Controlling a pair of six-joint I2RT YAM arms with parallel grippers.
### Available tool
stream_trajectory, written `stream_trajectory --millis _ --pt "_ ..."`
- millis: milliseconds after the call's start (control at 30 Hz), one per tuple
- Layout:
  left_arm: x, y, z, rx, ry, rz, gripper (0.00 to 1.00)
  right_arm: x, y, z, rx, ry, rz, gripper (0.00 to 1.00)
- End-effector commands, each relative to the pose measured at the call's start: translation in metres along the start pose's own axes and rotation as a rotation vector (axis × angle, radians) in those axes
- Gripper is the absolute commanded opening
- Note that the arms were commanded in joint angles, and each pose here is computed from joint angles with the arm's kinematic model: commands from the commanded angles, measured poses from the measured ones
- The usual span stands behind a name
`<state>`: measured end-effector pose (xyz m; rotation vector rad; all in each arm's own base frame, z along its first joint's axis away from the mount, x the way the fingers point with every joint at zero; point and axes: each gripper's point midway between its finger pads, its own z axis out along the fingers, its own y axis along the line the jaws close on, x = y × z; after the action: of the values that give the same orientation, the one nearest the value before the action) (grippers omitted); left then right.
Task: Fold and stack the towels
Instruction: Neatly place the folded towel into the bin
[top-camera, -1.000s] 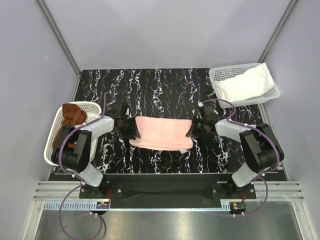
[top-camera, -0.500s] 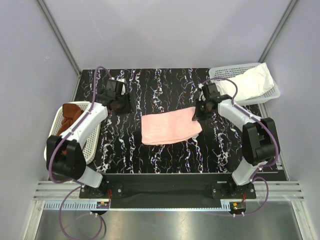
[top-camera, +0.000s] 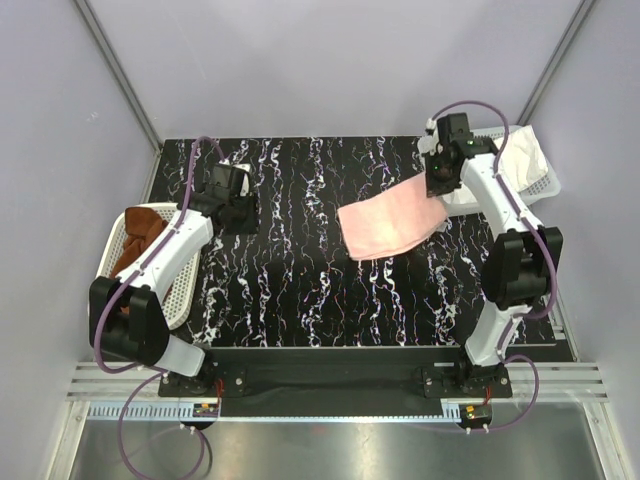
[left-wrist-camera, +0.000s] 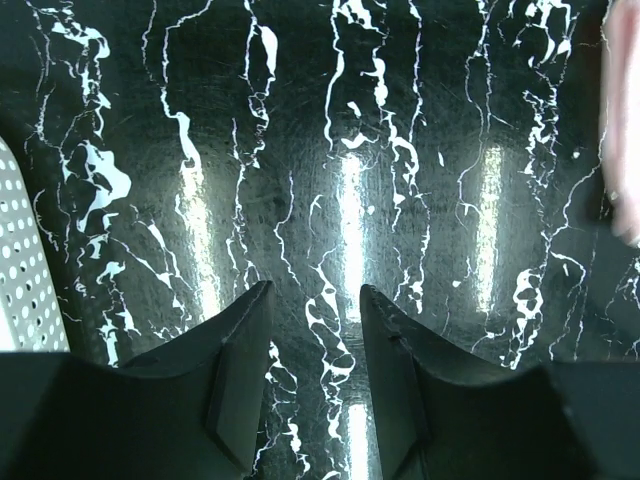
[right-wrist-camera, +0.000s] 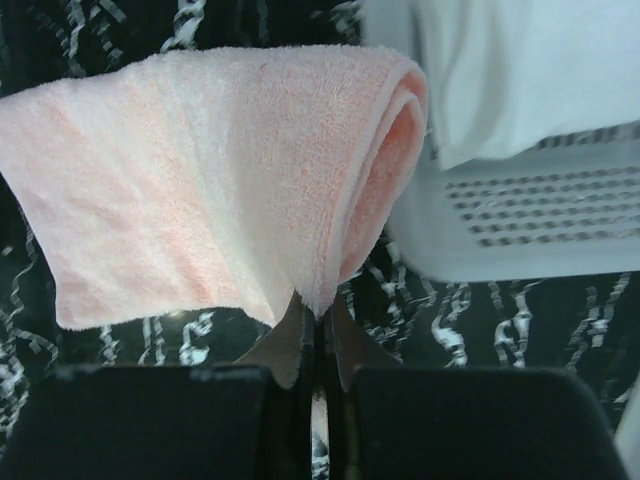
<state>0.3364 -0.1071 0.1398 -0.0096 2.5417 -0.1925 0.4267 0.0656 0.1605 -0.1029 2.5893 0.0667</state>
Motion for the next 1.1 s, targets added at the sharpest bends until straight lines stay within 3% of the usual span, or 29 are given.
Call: stream_trajectory --millis 0,200,500,867,1067 --pt "-0.006 -0.012 0.0 0.064 -0.023 0.018 0.45 -0.016 -0.045 -0.007 0.143 0.034 -0.07 0.0" --pt "-0.014 0.002 -0.002 -0.023 -0.021 0.05 0.45 -0.06 -0.092 -0.006 0.239 0.008 -0.053 0.0" --pt "0.0 -0.023 0.0 0.131 0.03 0.053 0.45 -0.123 -0.192 -0.014 0.436 -0.162 0.036 0.0" --pt "0.003 -0.028 0.004 0.154 0.054 0.058 0.45 -0.154 -0.263 -0.013 0.49 -0.319 0.069 0.0" --pt "0.003 -0.031 0.005 0.168 0.068 0.061 0.45 -0.154 -0.286 0.005 0.5 -0.321 0.047 0.0"
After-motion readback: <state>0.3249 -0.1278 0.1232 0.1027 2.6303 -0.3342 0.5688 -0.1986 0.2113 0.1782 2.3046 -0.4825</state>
